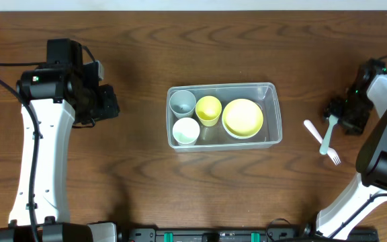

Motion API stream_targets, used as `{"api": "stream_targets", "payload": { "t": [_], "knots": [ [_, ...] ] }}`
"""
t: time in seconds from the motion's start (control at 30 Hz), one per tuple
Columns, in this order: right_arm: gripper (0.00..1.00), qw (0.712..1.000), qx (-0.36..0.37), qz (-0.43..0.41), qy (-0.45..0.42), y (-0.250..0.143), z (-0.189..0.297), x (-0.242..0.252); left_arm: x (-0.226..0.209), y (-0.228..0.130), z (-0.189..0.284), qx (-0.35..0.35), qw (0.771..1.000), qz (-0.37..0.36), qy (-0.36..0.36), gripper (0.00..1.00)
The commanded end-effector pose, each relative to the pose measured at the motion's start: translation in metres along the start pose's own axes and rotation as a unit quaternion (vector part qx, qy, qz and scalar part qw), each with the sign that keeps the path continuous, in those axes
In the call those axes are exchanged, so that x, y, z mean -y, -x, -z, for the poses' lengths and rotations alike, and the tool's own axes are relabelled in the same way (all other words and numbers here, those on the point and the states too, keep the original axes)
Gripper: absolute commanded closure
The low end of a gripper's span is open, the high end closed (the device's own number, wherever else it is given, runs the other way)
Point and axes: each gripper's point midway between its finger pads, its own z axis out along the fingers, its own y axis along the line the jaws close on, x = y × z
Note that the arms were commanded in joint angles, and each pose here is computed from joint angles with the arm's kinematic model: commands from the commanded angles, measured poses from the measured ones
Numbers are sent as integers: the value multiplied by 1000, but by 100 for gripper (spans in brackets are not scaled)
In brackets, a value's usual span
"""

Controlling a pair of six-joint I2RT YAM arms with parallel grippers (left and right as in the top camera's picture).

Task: Pack container
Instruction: 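Lower the right gripper onto the mint spoon and grasp its handle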

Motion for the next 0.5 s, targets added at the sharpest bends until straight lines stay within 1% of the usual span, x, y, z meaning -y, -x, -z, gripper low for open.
{"api": "stream_targets", "payload": {
  "t": [0.0, 0.13, 0.23, 0.27, 0.37, 0.47],
  "knots": [
    [27, 1000, -24, -3, 10, -16, -19, -2, 1, -2, 2, 1, 1000, 2, -2, 59],
    [27, 999, -36, -11, 18, -30, -35, -3, 1, -2, 2, 1, 1000, 2, -2, 59],
    [31, 999, -50, -14, 16, -42, -43, 0, 1, -2, 2, 2, 1000, 2, -2, 60],
    [34, 998, -54, -14, 15, -45, -45, 0, 1, -2, 2, 2, 1000, 2, -2, 60],
    [47, 998, -65, -14, 12, -53, -48, 2, 1, -2, 2, 2, 1000, 2, -2, 60],
    [54, 997, -69, -14, 11, -55, -49, 2, 1, -2, 2, 2, 1000, 2, -2, 59]
  ]
}}
